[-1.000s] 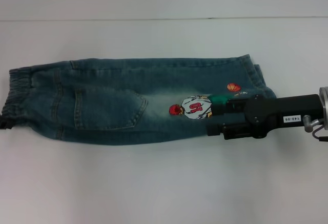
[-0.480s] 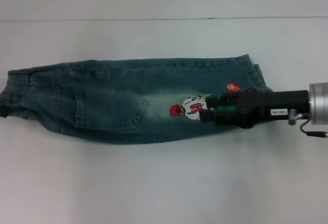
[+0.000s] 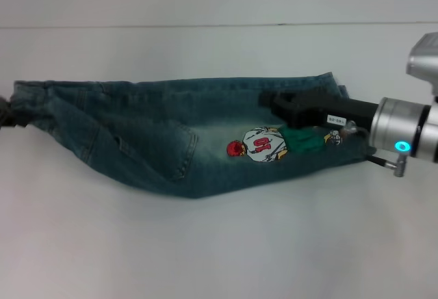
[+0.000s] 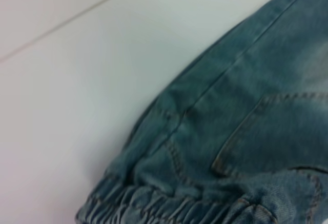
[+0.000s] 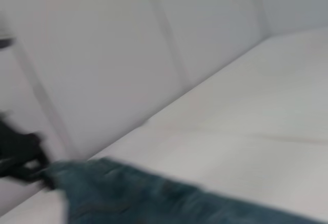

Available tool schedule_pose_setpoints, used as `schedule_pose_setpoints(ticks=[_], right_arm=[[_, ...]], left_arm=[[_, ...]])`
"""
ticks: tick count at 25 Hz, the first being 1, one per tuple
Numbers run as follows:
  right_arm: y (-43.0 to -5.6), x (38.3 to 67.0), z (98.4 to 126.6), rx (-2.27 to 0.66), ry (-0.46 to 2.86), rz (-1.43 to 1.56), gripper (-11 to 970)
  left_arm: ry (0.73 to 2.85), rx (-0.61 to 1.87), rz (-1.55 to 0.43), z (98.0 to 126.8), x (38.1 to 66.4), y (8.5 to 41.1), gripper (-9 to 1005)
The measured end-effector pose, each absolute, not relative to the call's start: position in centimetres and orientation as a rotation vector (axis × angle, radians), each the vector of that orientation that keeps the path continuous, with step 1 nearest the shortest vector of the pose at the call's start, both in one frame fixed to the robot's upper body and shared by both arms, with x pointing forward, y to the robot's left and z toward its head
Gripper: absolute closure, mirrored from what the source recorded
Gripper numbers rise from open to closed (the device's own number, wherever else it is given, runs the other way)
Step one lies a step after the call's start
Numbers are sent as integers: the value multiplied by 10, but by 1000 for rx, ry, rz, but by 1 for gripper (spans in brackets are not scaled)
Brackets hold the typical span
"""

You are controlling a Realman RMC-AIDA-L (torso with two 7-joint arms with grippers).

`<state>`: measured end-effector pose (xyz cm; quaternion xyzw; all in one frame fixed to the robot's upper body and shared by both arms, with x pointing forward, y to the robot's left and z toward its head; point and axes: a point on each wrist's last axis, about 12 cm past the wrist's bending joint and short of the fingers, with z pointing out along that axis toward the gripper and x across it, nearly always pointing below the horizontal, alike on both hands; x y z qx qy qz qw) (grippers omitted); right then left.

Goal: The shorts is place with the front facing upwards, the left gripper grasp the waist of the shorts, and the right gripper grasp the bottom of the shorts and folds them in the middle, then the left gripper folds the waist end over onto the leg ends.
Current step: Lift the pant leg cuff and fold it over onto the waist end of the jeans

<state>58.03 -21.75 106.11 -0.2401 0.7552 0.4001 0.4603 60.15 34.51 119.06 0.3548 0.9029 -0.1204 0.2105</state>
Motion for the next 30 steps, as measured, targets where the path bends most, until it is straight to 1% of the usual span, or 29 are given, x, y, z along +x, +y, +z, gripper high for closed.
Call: schedule_pose_setpoints(ticks=[6,12,16,19,25,30], right_arm=[[-198,586,1042,-489,1854,843,955],[-164,585,1033,-564,1892,809,959],[-143,580,1029,-600,1906,808,960],[-130,573,1026,-570,1903,812,960],[-120,566,1023,-528,1892,784,961],[-105,557,1020,-595,1899,765,961]], left_arm=[[2406,1070,-386,1215,611,325,950],[2300,1177,-438,1232,618,299,952],[2231,1227,-458,1244,624,282,953],[2183,1253,-480,1252,627,272,954],[2086,1294,-541,1269,628,259,951],[2041,1312,-560,1278,628,253,947]])
